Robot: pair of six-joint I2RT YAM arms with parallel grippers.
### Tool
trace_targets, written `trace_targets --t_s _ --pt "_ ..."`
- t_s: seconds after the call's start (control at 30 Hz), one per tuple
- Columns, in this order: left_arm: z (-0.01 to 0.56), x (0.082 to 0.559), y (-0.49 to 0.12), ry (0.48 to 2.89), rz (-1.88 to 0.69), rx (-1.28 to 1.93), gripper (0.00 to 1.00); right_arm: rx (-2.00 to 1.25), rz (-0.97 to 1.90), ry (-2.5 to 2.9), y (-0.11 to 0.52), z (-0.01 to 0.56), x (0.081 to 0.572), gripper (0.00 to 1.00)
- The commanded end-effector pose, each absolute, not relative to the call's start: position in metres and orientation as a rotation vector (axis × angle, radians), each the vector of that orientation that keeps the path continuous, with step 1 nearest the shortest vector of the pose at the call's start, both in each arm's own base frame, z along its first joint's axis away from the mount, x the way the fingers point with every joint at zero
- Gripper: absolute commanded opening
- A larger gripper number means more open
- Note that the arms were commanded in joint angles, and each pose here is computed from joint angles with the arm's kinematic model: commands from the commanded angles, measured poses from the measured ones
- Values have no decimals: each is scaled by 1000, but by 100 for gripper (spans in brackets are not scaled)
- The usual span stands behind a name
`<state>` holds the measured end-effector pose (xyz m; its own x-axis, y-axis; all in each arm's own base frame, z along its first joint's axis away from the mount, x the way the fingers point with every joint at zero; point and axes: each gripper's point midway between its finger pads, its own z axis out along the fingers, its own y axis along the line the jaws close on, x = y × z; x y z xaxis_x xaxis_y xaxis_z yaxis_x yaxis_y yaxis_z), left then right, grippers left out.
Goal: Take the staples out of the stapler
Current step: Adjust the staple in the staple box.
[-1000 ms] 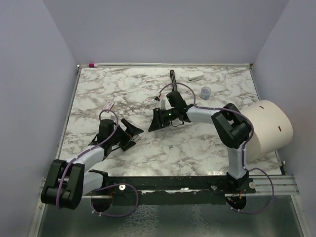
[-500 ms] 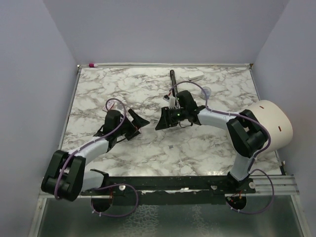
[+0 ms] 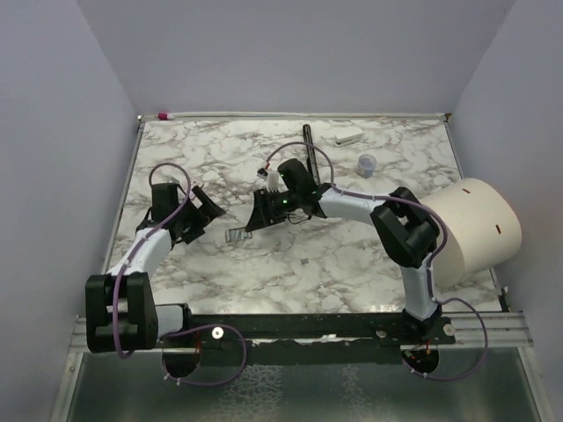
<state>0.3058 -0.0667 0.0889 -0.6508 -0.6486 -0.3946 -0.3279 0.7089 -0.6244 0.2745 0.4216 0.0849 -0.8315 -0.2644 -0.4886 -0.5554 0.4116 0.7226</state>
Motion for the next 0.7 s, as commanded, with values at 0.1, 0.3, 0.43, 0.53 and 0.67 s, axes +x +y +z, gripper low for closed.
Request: trace_targets --t_s 0.1,0.3,0.43,0.53,0.67 --pt "62 305 -78 2355 -816 -792 95 -624 1226 2456 464 74 285 50" --pt "50 304 -67 2382 -726 -842 95 -537 1047 2542 475 56 288 47" --pt "50 307 -47 2370 -585 -889 96 -488 989 2560 480 50 291 44" --pt "54 312 -37 2357 -524 -906 96 -472 974 2560 482 48 294 40" --pt "54 316 -35 2360 -510 -894 96 -470 952 2574 485 45 296 39"
